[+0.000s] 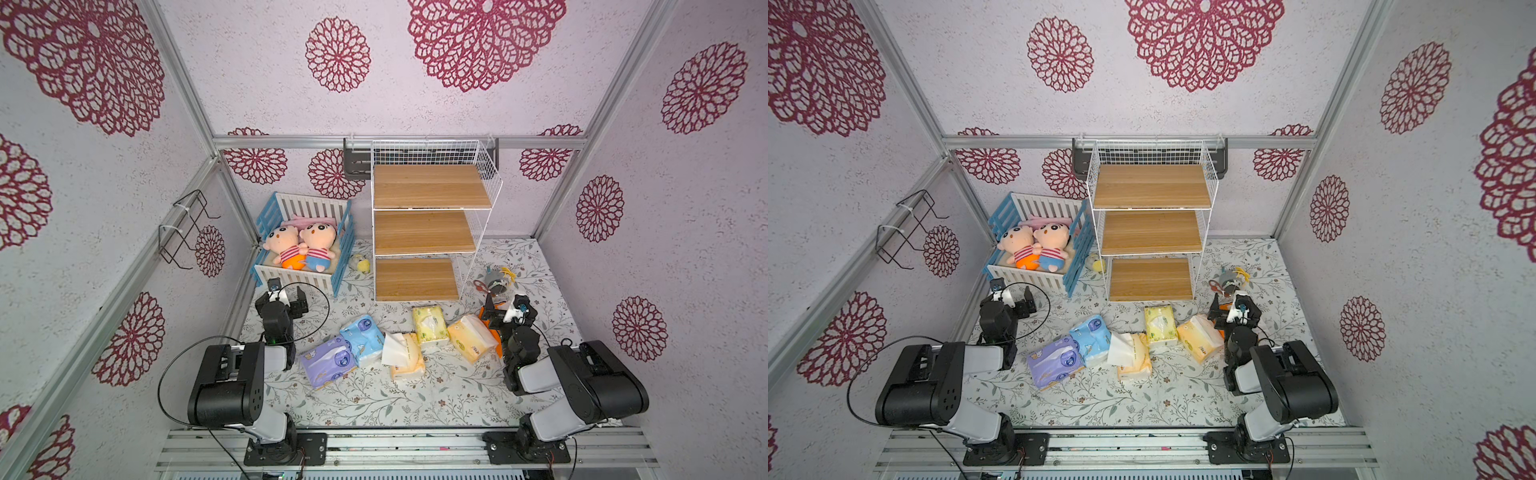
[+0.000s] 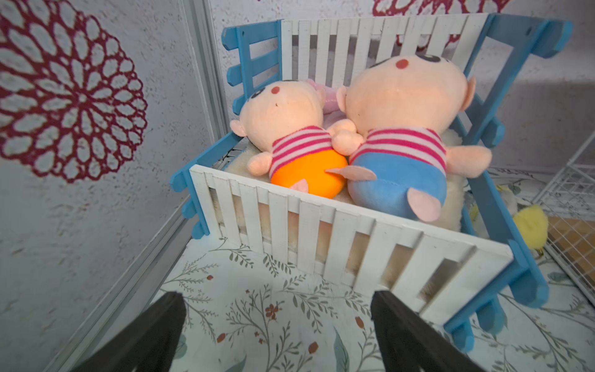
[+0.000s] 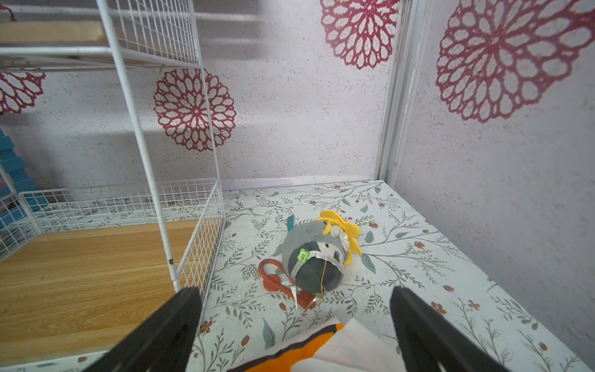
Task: Remove the tissue boxes from the shelf
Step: Reset both arms
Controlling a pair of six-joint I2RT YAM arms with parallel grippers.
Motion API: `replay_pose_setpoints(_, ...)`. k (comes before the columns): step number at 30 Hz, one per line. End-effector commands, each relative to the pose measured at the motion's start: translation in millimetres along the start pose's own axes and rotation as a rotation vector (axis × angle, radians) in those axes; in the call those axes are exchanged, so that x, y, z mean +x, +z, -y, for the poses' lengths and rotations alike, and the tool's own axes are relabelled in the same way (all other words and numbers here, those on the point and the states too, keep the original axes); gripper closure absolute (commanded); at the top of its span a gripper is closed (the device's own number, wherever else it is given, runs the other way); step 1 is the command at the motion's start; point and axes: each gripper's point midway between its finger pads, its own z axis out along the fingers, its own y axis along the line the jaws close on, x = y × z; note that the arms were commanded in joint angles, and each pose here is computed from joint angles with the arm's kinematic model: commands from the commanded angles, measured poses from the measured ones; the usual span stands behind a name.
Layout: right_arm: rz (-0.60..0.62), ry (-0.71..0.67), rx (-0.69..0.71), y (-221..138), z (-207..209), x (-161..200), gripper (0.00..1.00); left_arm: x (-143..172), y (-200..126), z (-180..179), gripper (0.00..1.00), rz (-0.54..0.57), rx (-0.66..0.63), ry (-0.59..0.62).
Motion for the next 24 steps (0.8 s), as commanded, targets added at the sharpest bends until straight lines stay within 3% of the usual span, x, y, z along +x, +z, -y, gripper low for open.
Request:
replay_pose_setpoints(1,0.038,-0.005,-0.003,1.2,0.5,-10.4,0.01,11.5,2.5,-2.2,0.03,-0.061,0.018,-0.039)
replay_pose_setpoints(24,0.033,-0.004,0.0,2.0,0.8,-9.6,0.01,12.2,1.6,1.2,0.03,-0.06,0.046,-0.039)
